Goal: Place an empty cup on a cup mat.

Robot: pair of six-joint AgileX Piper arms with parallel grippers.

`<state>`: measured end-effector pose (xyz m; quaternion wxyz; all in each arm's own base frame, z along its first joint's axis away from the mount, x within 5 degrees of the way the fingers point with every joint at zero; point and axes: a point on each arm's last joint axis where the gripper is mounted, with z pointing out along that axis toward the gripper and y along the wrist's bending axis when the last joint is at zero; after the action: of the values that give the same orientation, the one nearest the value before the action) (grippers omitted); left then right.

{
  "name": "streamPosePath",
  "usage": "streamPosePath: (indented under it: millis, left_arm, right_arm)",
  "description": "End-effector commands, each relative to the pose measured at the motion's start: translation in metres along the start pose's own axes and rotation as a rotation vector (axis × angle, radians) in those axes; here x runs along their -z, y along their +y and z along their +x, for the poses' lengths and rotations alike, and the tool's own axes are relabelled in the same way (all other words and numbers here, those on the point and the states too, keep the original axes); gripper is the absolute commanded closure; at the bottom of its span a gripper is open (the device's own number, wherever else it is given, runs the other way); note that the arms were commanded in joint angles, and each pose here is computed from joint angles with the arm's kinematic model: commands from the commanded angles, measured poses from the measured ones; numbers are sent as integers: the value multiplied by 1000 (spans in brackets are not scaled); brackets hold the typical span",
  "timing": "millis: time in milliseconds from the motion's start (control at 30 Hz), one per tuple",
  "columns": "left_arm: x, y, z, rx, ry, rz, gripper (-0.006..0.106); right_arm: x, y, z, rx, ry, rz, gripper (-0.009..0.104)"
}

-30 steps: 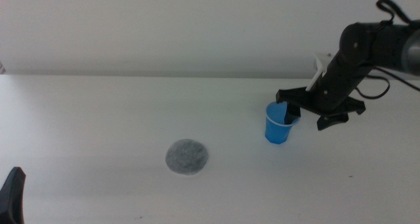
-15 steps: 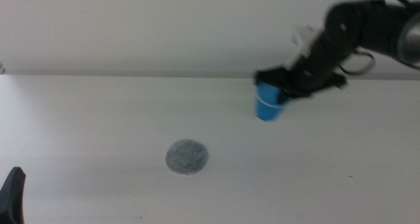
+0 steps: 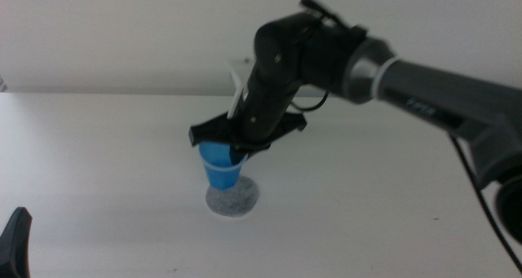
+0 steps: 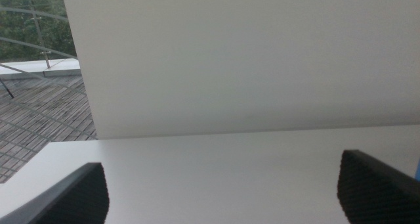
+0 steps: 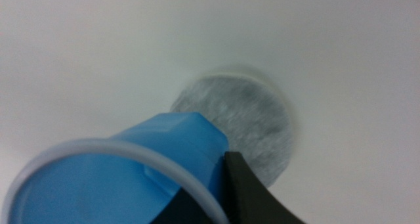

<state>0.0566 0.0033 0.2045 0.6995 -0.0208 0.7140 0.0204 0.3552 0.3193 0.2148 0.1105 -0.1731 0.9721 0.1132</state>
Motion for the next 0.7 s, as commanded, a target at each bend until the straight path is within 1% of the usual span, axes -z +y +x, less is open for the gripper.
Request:
streamPosePath:
  millis: [0, 133, 333, 667]
  left_arm:
    - [1, 0, 11, 0, -11, 8, 7]
    - [1, 0, 11, 0, -11, 8, 7]
    - [1, 0, 11, 0, -11, 8, 7]
    - [1, 0, 11, 0, -11, 8, 7]
  right_arm:
    - [-8, 0, 0, -13, 17, 14, 96]
    - [-15, -5, -1, -39, 13, 46, 96]
    - [-16, -5, -1, -43, 13, 47, 96]
    - [-42, -8, 2, -55, 64, 67, 96]
